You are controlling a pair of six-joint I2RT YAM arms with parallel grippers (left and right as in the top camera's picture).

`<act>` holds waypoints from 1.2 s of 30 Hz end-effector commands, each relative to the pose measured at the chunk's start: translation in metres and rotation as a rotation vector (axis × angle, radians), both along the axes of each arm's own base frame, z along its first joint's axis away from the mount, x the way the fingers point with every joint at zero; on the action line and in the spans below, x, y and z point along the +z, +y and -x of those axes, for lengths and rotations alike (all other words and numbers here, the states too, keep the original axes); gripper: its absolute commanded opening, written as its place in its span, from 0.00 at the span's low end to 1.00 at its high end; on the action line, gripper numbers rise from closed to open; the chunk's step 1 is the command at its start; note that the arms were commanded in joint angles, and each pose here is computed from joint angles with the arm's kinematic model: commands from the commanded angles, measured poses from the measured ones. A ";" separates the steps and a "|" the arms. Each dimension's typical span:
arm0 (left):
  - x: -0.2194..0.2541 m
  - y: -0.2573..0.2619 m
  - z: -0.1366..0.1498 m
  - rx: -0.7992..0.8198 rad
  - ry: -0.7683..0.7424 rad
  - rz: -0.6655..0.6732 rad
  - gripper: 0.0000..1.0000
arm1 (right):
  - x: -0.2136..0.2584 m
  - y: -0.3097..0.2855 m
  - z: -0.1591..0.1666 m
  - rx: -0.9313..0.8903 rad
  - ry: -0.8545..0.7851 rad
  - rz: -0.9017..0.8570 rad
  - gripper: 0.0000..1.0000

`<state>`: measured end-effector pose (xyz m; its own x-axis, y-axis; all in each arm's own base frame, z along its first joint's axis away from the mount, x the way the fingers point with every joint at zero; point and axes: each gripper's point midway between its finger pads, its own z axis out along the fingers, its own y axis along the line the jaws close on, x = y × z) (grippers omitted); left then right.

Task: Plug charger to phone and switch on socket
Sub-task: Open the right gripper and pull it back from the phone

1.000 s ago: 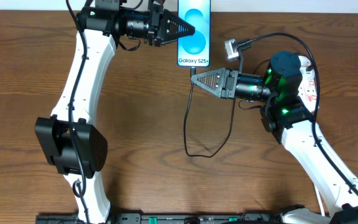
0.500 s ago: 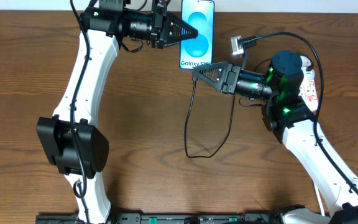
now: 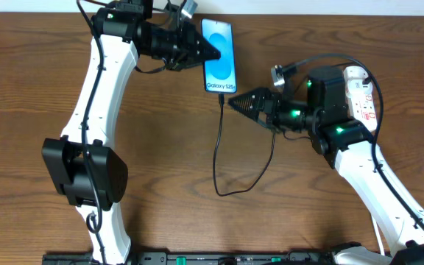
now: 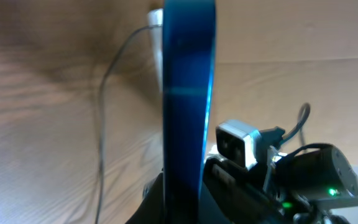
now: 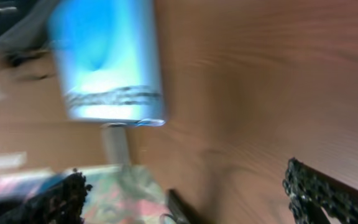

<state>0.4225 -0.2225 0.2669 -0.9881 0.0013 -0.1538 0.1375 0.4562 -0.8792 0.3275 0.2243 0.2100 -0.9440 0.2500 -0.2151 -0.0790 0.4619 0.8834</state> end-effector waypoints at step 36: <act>-0.216 -0.017 0.008 -0.067 0.305 -0.439 0.07 | -0.103 -0.110 0.018 -0.290 0.206 0.660 0.99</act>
<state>0.4183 -0.2417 0.0611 -0.9876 0.0801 0.1353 -0.0215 0.7839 -0.6205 0.3091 0.1158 0.1075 -0.8941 0.3867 -0.2260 0.2742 0.8715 0.4066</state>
